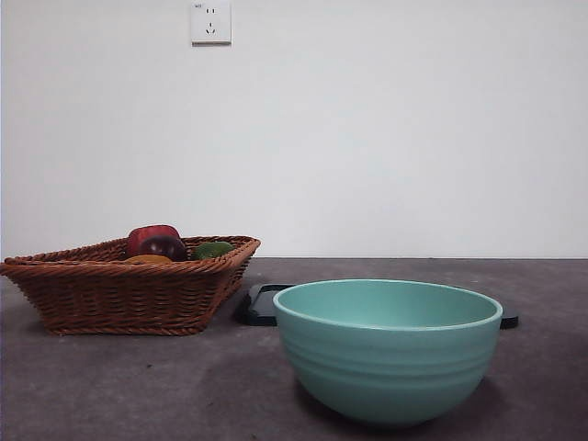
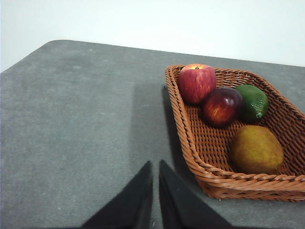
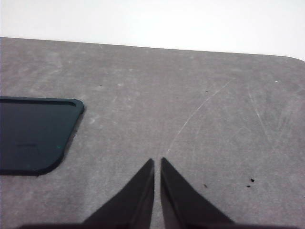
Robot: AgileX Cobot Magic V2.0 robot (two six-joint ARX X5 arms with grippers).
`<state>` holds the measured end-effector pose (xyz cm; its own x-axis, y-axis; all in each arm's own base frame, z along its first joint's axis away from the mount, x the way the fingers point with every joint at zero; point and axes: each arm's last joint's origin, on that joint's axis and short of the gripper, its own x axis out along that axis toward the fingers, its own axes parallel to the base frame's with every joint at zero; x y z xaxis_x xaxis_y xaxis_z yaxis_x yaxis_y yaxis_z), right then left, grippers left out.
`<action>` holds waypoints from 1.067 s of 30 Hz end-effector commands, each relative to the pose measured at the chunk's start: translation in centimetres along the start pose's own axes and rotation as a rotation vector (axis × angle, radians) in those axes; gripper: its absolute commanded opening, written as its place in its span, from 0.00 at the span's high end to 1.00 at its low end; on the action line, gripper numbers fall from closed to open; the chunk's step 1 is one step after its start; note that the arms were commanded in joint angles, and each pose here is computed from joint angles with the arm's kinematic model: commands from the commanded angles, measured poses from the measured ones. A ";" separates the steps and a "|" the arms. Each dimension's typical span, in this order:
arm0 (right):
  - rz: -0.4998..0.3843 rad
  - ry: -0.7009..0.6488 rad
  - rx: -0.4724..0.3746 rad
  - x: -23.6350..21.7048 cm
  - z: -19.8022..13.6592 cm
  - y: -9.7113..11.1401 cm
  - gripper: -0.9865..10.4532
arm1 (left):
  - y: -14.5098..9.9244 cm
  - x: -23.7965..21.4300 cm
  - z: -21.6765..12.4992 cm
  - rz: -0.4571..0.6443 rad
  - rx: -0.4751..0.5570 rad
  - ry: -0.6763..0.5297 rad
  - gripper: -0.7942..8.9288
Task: Pick up the wifruite, put it on the bowl, pick up the plate, put it on desk
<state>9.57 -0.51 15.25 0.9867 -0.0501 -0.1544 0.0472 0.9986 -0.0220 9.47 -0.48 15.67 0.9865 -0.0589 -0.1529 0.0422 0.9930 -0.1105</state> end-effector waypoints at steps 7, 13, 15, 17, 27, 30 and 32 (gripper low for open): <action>0.018 -0.012 0.047 0.0 0.0 0.0 0.90 | 0.1 0.2 -0.7 0.002 0.011 0.020 0.90; 0.057 -0.007 0.190 0.0 0.0 0.2 0.90 | 0.0 0.1 -0.5 0.001 -0.017 0.011 0.90; 0.058 -0.012 0.230 0.0 0.2 0.2 0.90 | 0.0 0.0 0.0 -0.001 -0.018 -0.003 0.90; 0.058 -0.022 0.278 -0.2 0.6 0.1 0.90 | -0.1 -0.2 0.6 -0.003 -0.031 -0.021 0.90; 0.092 -0.129 0.451 -2.7 6.0 0.2 0.91 | -0.9 -2.2 5.4 -0.057 -0.133 -0.161 0.90; 0.101 -0.128 0.485 -3.9 7.8 0.1 0.91 | -1.0 -2.6 6.6 -0.070 -0.183 -0.192 0.90; 0.123 -0.122 0.487 -4.8 9.0 0.2 0.91 | -1.1 -2.8 7.5 -0.076 -0.186 -0.202 0.90</action>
<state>6.55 0.00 24.06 0.9992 0.0317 -0.0249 -0.0180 0.9042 0.4268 8.07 -0.66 22.55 0.9956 -0.0903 0.0235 0.0932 0.9570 -0.2747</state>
